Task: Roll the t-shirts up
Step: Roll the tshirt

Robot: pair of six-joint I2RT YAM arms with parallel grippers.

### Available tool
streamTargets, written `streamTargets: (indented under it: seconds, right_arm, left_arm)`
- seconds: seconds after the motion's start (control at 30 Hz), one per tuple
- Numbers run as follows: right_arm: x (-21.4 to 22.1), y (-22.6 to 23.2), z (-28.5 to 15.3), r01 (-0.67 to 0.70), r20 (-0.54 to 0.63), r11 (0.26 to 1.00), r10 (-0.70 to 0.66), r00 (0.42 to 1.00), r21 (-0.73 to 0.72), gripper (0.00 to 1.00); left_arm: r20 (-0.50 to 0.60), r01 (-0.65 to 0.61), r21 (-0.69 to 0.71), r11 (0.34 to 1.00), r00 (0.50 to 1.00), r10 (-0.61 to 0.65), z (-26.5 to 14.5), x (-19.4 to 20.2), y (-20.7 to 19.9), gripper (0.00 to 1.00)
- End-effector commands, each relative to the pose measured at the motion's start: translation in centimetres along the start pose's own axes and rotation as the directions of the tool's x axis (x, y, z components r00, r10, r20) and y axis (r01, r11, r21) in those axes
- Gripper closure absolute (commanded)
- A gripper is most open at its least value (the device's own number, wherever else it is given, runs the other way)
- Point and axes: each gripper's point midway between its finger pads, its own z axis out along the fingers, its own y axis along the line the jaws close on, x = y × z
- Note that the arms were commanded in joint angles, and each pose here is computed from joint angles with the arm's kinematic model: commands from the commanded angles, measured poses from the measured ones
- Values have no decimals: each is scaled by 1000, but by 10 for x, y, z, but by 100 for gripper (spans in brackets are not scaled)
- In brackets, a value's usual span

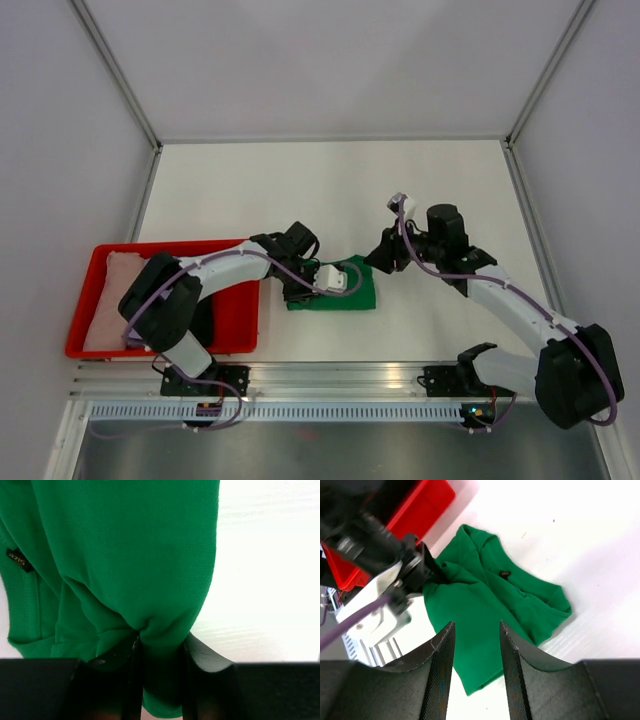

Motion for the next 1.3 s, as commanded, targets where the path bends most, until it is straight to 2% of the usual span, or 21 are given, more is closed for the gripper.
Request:
streamTargets:
  seconds: [0.0, 0.03, 0.07, 0.1, 0.13, 0.2, 0.27, 0.3, 0.33, 0.37, 0.43, 0.47, 0.57, 0.67, 0.73, 0.83, 0.97, 1.1, 1.2, 1.27]
  right_arm:
    - [-1, 6, -12, 152, 54, 988, -150, 987, -31, 53]
    - [-4, 19, -18, 216, 82, 973, -210, 974, -78, 53]
    - [3, 21, -21, 249, 85, 964, -242, 967, -88, 54]
    - [3, 20, -23, 315, 100, 946, -307, 947, -76, 55]
    - [-2, 22, -28, 358, 127, 932, -349, 928, -57, 55]
    - [4, 21, -29, 416, 124, 907, -407, 905, -61, 55]
    - [13, 21, -23, 519, 87, 851, -512, 854, -84, 52]
    - [29, 15, -20, 527, 6, 846, -528, 849, -84, 51]
    - [43, 20, -10, 606, -43, 785, -615, 788, -129, 48]
    - [45, 17, -6, 640, -93, 762, -648, 756, -104, 44]
    - [49, 32, 3, 690, -87, 711, -702, 706, -137, 40]
    - [46, 33, 5, 705, -75, 696, -717, 693, -135, 36]
    - [43, 33, 11, 760, -66, 635, -771, 633, -140, 32]
    - [62, 30, 16, 773, -110, 600, -799, 591, -207, 30]
    - [74, 26, 18, 802, -133, 545, -838, 529, -246, 30]
    - [70, 29, 16, 829, -126, 511, -860, 495, -226, 30]
    - [34, 44, -5, 837, -37, 544, -839, 542, -63, 28]
    - [43, 50, -31, 836, -57, 542, -840, 539, -81, 28]
    - [53, 49, -33, 856, -62, 504, -864, 500, -113, 27]
    - [58, 47, -29, 881, -68, 449, -893, 444, -145, 27]
  left_arm:
    - [27, 124, 182, 975, 991, -131, -11, -2, -23, 73]
    - [65, 130, 242, 962, 987, -149, -14, -8, -28, 72]
    - [94, 142, 243, 960, 981, -169, -22, -15, -17, 71]
    - [67, 184, 299, 936, 975, -213, -23, -11, -24, 70]
    - [89, 184, 324, 928, 971, -224, -25, -16, -25, 69]
    - [87, 191, 337, 922, 969, -233, -25, -17, -21, 69]
    - [88, 182, 348, 920, 970, -226, -26, -15, -22, 68]
    - [90, 181, 348, 920, 970, -225, -27, -15, -21, 68]
    - [88, 184, 361, 914, 969, -230, -26, -14, -23, 68]
    - [90, 186, 360, 914, 968, -232, -27, -14, -20, 68]
    - [81, 186, 376, 908, 969, -232, -27, -12, -20, 67]
    - [78, 188, 374, 908, 969, -233, -29, -11, -18, 67]
    - [86, 169, 370, 914, 973, -214, -29, -9, -16, 67]
    - [85, 163, 369, 915, 974, -208, -28, -8, -14, 67]
    - [82, 162, 369, 915, 975, -206, -28, -7, -14, 67]
    - [82, 176, 368, 913, 972, -220, -27, -7, -10, 67]
    - [79, 180, 366, 913, 972, -223, -27, -4, -8, 67]
    - [85, 183, 369, 911, 970, -229, -29, -3, -9, 67]
    - [81, 199, 375, 905, 966, -246, -29, -1, -11, 67]
    - [82, 204, 377, 903, 964, -252, -29, 1, -11, 67]
